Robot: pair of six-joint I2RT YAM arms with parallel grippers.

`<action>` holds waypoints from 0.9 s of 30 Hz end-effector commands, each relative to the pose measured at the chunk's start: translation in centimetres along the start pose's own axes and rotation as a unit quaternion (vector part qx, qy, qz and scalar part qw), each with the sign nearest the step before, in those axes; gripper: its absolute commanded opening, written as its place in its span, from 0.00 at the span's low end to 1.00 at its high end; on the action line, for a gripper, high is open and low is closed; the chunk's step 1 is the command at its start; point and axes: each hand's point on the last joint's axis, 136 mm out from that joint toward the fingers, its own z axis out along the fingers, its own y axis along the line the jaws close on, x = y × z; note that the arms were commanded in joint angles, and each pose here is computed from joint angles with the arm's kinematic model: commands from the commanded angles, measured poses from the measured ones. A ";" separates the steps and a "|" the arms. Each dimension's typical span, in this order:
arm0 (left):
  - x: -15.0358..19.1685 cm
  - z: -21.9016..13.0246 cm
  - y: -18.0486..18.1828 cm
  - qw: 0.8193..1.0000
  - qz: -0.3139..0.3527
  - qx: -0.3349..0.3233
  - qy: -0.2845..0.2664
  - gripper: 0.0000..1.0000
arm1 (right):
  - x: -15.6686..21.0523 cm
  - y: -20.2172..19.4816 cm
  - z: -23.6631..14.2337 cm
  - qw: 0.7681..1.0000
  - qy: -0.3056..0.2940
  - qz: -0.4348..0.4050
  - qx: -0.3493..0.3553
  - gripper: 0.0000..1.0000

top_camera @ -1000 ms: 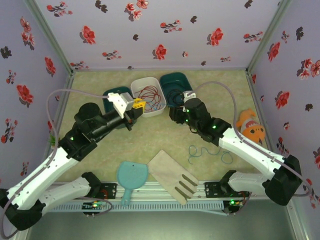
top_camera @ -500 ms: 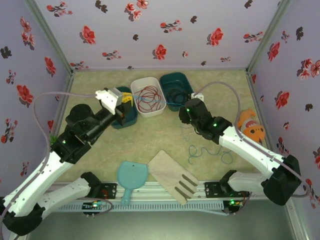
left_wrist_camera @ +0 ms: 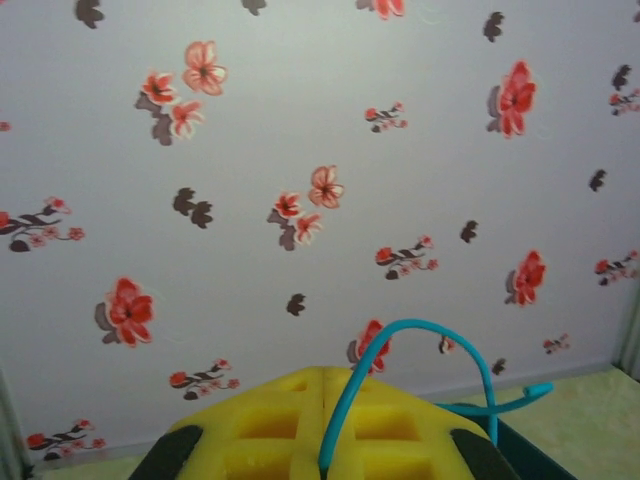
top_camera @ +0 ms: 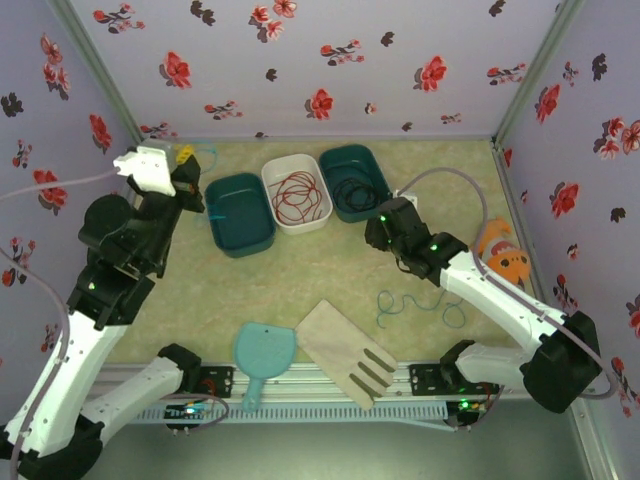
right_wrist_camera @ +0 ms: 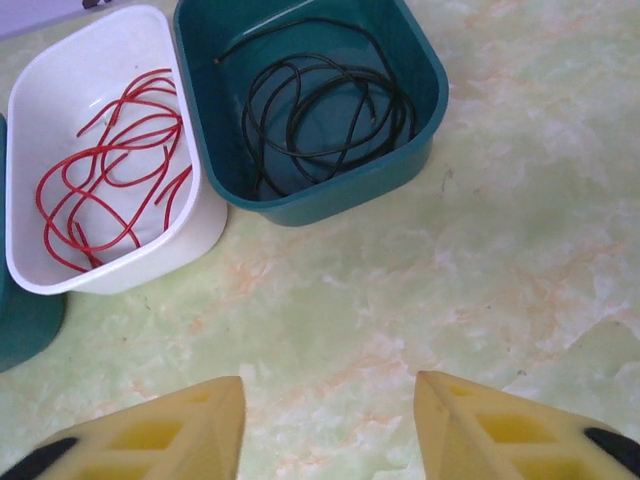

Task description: Untangle the cables

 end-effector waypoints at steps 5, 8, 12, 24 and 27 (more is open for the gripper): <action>0.4 2.8 3.1 0.997 0.007 -0.069 0.031 0.00 | -0.9 0.7 -1.5 1.000 0.018 -0.021 -0.009 0.66; 0.7 3.8 3.6 0.996 0.015 -0.079 0.042 0.00 | -1.0 0.3 -2.0 1.000 0.019 -0.023 0.003 0.74; 1.6 5.1 3.6 0.995 0.019 -0.081 0.059 0.00 | -1.6 -0.5 -2.8 1.000 0.009 -0.019 0.020 0.91; 3.2 9.2 3.1 0.994 0.017 -0.072 0.083 0.00 | -3.2 -2.7 -3.9 0.998 -0.032 0.003 0.061 0.99; 3.6 10.1 3.5 0.993 0.018 -0.077 0.088 0.00 | -3.2 -2.5 -3.6 0.998 -0.031 0.002 0.057 0.99</action>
